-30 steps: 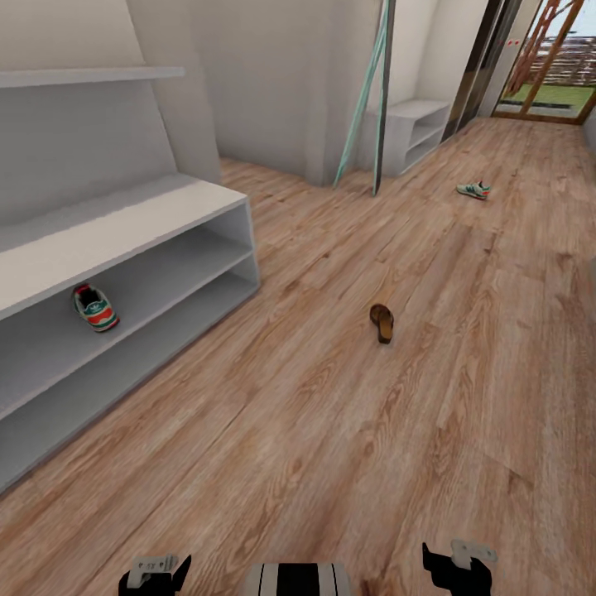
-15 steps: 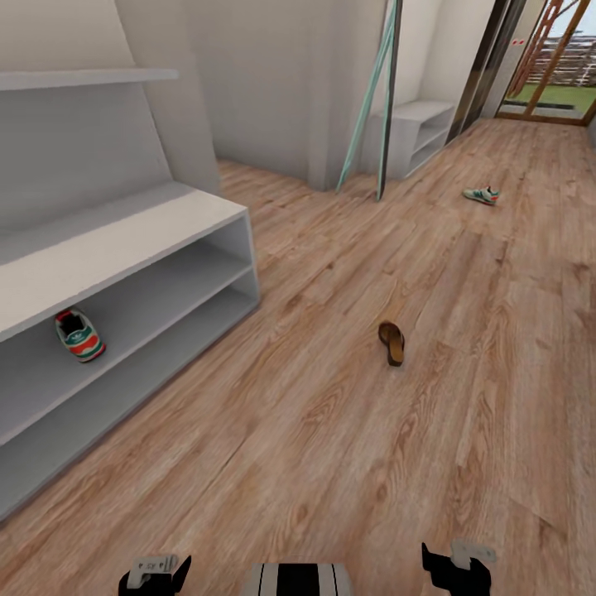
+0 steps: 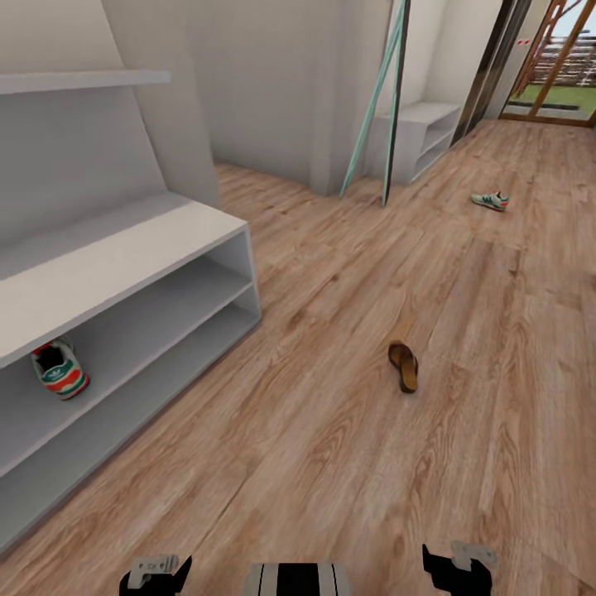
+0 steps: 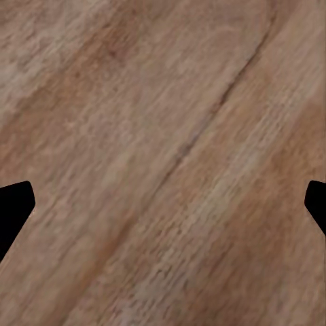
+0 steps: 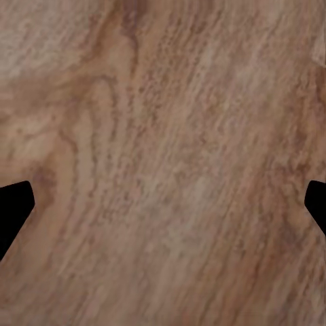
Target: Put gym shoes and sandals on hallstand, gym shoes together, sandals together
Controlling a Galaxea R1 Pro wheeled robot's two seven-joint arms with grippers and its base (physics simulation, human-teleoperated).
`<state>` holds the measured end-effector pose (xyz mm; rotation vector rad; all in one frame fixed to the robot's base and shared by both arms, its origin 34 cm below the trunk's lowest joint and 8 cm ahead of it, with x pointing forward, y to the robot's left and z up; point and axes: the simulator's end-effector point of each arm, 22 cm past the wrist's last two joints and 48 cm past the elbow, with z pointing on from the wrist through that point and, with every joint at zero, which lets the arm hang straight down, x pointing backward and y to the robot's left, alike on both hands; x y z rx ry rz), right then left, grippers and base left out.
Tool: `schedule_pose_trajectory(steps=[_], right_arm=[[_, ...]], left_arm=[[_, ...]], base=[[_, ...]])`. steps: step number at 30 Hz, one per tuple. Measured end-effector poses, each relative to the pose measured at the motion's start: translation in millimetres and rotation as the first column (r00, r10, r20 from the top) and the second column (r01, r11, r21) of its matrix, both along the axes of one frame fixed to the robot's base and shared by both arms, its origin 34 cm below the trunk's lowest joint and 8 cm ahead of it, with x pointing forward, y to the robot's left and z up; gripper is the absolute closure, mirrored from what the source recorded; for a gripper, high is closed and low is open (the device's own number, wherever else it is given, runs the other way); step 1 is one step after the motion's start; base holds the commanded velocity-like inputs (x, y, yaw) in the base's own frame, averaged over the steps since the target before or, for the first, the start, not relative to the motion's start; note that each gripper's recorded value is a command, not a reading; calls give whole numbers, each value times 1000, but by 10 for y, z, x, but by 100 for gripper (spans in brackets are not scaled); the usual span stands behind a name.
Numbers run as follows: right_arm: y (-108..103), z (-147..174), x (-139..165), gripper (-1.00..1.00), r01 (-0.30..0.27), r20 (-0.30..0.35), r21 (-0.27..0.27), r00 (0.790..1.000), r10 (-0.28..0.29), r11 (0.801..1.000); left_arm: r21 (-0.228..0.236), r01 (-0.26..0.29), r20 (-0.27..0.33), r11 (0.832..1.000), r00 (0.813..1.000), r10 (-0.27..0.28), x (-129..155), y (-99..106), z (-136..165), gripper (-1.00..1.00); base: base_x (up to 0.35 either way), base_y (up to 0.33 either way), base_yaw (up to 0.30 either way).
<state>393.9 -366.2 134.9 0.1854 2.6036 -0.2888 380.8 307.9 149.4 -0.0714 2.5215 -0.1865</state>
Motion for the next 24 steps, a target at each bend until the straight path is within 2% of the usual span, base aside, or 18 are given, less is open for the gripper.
schedule_pose_trajectory(steps=[12,24], right_arm=[[8,1,3,-100,4,1,-1,1000,-4,1000],[9,14,19,-100,4,6,-1,1000,-4,1000]], left_arm=[[0,0,0,1000,1000,0,0,0,0,-100],[1,-2,4,1000,1000,2,15,13,13,-100]], base=[[338,1,-28],[327,-43,-237]])
